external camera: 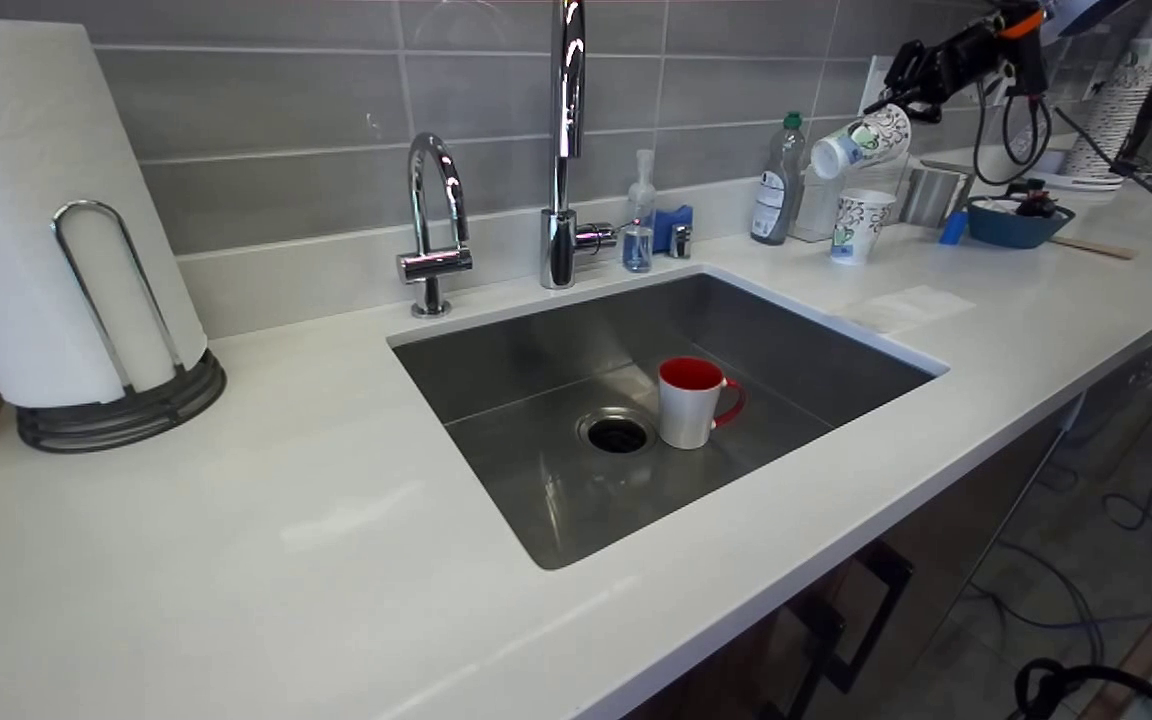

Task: Pour the contents in the cup to the right into the cup to the left

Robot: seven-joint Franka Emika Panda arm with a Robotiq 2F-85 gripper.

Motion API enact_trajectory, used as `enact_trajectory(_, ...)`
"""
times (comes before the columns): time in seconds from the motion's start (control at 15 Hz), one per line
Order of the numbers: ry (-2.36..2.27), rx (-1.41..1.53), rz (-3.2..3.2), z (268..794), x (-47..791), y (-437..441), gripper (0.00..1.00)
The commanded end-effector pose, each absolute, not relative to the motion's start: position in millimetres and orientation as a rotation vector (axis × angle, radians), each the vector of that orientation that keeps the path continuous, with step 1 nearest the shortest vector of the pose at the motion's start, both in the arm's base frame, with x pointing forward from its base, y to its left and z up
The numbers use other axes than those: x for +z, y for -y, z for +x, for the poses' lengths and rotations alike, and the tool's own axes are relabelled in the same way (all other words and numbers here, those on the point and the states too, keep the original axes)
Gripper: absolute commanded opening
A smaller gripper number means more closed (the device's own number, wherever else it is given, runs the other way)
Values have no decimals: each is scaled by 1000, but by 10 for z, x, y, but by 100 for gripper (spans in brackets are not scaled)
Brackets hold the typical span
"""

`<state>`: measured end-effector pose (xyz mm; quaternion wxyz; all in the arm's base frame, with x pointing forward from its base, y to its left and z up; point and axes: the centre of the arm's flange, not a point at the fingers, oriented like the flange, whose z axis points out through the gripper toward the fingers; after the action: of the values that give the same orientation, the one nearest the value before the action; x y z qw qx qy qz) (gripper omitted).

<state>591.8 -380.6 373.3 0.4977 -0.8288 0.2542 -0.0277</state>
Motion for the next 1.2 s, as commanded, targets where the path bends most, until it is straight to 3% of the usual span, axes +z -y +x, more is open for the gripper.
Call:
enact_trajectory(0.0,-596,-43,-1886,6026,3732,3958,1)
enact_trajectory(1.13,-563,-50,-1654,5992,3423,4285,1)
